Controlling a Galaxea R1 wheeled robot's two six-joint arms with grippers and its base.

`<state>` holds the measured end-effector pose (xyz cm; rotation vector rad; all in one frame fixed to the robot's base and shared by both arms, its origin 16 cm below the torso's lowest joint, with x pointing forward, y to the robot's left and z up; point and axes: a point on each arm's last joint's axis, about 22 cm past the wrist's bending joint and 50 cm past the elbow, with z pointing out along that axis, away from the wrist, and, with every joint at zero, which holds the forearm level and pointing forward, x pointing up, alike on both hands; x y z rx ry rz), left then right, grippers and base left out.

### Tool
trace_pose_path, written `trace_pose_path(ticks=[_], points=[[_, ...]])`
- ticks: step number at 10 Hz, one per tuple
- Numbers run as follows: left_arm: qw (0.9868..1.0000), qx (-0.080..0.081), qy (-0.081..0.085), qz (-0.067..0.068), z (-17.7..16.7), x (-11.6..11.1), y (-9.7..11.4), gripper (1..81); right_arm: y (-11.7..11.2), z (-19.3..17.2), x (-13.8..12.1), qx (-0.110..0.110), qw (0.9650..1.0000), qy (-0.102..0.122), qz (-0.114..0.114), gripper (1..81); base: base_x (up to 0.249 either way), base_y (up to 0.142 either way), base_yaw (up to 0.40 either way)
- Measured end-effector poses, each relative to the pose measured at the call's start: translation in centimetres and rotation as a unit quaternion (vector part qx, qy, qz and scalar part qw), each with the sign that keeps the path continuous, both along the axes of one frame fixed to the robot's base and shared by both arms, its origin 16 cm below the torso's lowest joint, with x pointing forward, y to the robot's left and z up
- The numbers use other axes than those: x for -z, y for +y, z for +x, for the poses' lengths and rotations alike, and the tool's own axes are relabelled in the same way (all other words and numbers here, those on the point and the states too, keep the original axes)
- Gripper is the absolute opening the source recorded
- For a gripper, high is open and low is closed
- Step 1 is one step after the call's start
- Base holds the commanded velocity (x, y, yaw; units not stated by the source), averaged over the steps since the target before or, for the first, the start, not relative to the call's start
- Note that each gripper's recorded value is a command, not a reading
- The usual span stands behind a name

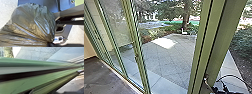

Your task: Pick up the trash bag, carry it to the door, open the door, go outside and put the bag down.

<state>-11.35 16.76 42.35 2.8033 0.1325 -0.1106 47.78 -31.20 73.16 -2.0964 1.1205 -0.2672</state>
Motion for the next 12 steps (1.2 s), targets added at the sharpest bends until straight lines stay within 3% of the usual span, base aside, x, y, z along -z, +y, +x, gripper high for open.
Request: trace_pose_path(ticks=[4, 6, 7, 9, 12], points=[[1.0, -0.001, 0.003, 0.0, -0.1, -0.1, 0.0, 1.0, -1.9, 2.8, -1.2, 0.019, 0.9997, 0.013, -0.011, 81.1, 0.0, 0.0, 0.0], [1.0, -0.002, 0.006, 0.0, -0.1, -0.1, -0.1, 1.0, -2.6, 3.2, -1.9, 0.018, 0.9996, 0.015, -0.012, 81.1, 0.0, 0.0, 0.0], [1.0, -0.002, 0.007, 0.0, -0.1, -0.1, -0.1, 1.0, -2.8, 2.8, -2.3, 0.008, 0.9996, 0.02, -0.016, 81.1, 0.0, 0.0, 0.0], [1.0, -0.003, 0.008, 0.0, -0.1, -0.2, 0.0, 1.0, -0.7, 2.9, -4.7, -0.025, 0.9992, 0.03, -0.005, 81.1, 0.0, 0.0, 0.0], [1.0, -0.003, 0.009, 0.0, -0.2, -0.2, 0.0, 1.0, -0.2, 2.2, -4.9, -0.072, 0.9965, 0.027, -0.032, 81.1, 0.0, 0.0, 0.0]])
